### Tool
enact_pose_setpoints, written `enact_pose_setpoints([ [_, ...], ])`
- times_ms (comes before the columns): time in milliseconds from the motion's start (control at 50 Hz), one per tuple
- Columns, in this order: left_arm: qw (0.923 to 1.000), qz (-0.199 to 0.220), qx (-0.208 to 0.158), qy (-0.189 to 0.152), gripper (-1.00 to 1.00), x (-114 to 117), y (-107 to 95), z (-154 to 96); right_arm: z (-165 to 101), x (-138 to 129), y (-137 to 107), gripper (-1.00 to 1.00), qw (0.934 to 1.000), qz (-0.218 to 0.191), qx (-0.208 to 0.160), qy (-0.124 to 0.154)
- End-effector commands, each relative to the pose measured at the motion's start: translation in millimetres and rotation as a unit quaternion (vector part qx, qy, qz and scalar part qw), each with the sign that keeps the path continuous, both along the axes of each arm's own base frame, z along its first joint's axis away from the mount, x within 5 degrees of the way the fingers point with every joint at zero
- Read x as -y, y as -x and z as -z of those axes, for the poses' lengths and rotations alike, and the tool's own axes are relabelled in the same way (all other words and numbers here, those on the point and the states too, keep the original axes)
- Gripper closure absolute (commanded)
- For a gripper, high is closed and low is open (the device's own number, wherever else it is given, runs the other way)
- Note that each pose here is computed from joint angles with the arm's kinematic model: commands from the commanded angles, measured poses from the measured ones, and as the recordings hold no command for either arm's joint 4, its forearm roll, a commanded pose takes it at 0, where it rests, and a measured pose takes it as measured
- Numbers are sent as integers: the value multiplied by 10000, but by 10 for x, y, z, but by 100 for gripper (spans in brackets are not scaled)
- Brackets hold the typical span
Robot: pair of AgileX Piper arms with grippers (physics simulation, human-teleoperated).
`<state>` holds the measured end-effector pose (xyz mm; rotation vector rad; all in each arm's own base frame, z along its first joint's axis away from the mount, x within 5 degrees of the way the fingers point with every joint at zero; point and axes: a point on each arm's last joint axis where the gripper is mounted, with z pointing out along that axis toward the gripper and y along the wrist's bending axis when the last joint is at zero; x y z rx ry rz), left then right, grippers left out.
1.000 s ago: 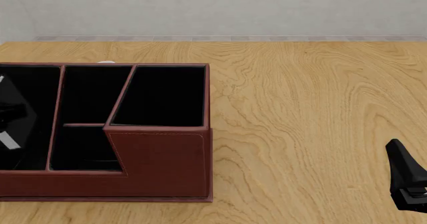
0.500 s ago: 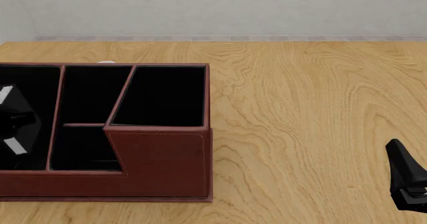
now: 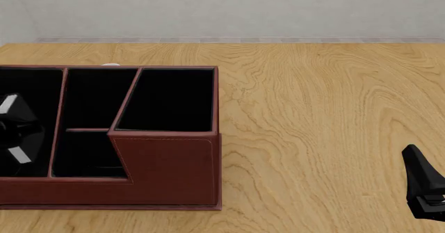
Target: Pick up the book and place it in the left compartment of the caddy.
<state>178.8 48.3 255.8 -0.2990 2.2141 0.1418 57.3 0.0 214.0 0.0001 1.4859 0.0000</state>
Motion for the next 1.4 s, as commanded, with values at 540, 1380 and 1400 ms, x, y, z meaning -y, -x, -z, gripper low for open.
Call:
enact_pose_setpoints([
  [540, 9998, 10, -100, -186, 100, -97, -126, 168, 2, 0, 2, -100, 10000, -1, 3, 0],
  [1380, 9993, 58, -315, -199, 100, -144, -255, 401, 2, 0, 2, -100, 10000, 0, 3, -2],
  [1400, 9993, 54, -323, -197, 100, -146, -255, 405, 2, 0, 2, -100, 10000, 0, 3, -1],
])
